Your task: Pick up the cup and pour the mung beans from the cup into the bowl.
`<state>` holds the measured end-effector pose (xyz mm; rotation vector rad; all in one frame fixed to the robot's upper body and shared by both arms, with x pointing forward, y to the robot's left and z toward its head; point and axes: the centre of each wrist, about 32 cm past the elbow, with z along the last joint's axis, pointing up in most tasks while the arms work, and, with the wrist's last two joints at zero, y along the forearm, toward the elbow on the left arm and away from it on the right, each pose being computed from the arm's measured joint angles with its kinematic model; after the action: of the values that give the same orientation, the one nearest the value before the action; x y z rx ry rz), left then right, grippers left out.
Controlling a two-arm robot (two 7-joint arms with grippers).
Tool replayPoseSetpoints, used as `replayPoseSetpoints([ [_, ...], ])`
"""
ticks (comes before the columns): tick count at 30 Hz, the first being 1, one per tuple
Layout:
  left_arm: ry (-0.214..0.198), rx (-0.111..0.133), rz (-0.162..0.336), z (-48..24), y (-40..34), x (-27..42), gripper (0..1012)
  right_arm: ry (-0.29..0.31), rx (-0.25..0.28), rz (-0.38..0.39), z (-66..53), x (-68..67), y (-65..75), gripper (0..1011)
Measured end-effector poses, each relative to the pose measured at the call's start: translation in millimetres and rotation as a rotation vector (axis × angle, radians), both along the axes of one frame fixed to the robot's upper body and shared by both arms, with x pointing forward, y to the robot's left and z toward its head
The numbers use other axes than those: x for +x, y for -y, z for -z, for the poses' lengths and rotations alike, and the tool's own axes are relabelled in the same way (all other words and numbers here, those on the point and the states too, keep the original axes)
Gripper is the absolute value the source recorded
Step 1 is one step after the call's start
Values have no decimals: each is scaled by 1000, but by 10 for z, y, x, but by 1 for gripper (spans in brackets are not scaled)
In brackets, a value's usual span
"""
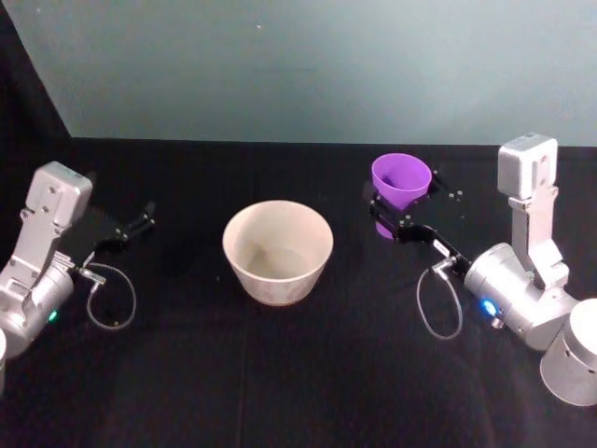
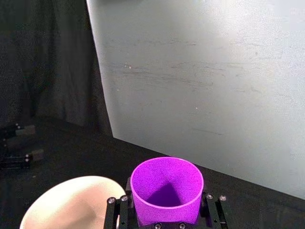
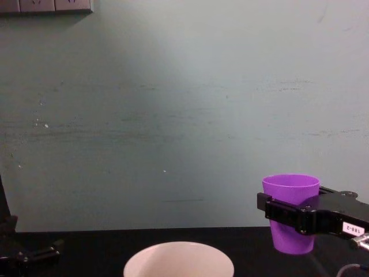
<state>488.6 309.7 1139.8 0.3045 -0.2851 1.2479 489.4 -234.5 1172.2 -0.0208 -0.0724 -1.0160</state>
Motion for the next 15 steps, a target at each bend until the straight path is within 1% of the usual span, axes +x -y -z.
replayPoseSetpoints([
  [15, 0, 0, 0, 0, 0, 0, 1000, 0, 0, 0, 0, 0, 0, 734],
])
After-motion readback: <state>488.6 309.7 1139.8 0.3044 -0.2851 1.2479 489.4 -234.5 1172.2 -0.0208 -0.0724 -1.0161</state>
